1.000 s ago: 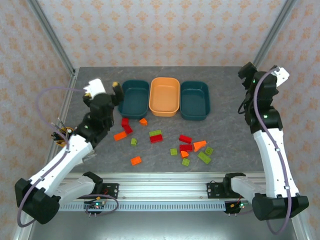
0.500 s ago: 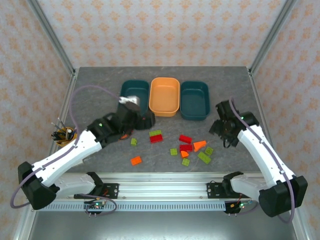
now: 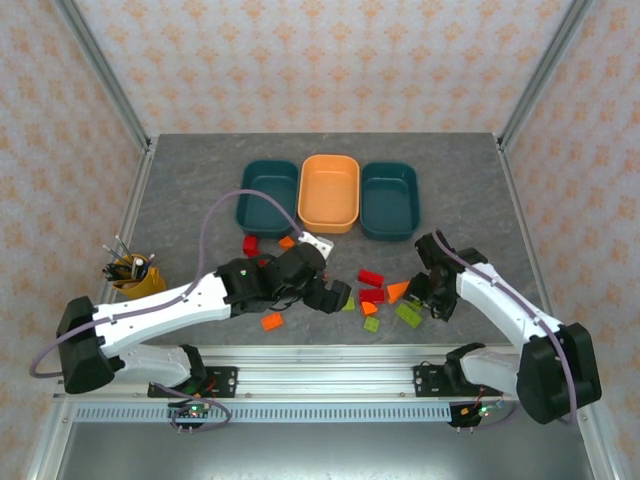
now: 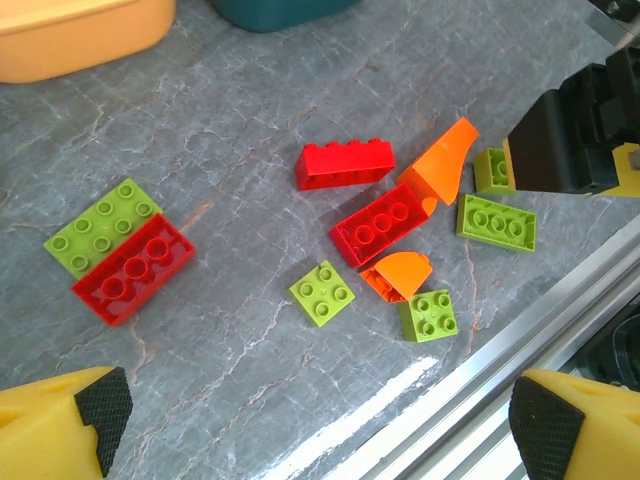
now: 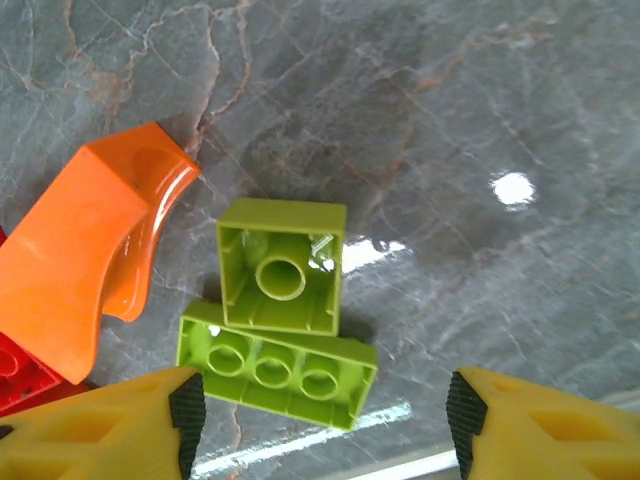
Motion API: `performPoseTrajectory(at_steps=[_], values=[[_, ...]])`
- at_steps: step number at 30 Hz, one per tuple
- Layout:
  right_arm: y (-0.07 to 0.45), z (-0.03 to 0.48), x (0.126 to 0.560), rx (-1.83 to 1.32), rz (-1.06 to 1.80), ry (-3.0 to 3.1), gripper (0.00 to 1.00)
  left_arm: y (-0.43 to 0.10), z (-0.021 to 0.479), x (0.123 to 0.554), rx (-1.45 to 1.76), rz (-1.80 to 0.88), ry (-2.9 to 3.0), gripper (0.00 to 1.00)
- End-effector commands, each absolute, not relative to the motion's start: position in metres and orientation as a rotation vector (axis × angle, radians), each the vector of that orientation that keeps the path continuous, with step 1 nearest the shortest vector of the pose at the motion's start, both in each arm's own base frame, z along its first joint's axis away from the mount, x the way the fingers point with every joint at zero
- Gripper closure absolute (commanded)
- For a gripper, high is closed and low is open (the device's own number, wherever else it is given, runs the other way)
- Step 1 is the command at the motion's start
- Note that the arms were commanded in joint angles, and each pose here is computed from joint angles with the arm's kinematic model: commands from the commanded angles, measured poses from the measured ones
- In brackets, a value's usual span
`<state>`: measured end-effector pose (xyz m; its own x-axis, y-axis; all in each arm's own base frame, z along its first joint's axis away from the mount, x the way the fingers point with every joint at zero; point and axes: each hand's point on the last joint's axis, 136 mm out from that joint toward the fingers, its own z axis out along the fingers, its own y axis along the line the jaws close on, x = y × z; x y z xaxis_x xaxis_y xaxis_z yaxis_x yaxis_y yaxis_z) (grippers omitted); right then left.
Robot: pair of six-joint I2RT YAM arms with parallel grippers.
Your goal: Sort the legos into containers by color
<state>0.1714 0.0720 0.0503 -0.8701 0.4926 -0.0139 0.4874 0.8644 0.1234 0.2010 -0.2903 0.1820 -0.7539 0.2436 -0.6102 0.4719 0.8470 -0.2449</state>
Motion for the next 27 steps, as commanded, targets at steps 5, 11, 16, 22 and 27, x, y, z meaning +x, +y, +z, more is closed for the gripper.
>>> performPoseTrajectory(at_steps=[5,11,16,22,27], values=[[0.078,0.034,0.187,0.801,0.202,2.962,0.37,-0.312,0.199,0.204,0.546,-0.557,2.378,0.0],[0.07,0.023,0.186,0.806,0.116,2.976,0.44,-0.31,0.2,0.204,0.539,-0.55,2.375,0.0],[0.065,0.015,0.189,0.781,0.059,2.98,0.49,-0.309,0.201,0.204,0.522,-0.551,2.378,0.0],[0.058,0.017,0.195,0.74,-0.001,2.959,0.61,-0.306,0.201,0.204,0.492,-0.556,2.378,0.0],[0.049,0.047,0.197,0.711,-0.021,2.88,0.65,-0.305,0.21,0.207,0.462,-0.551,2.366,0.0]])
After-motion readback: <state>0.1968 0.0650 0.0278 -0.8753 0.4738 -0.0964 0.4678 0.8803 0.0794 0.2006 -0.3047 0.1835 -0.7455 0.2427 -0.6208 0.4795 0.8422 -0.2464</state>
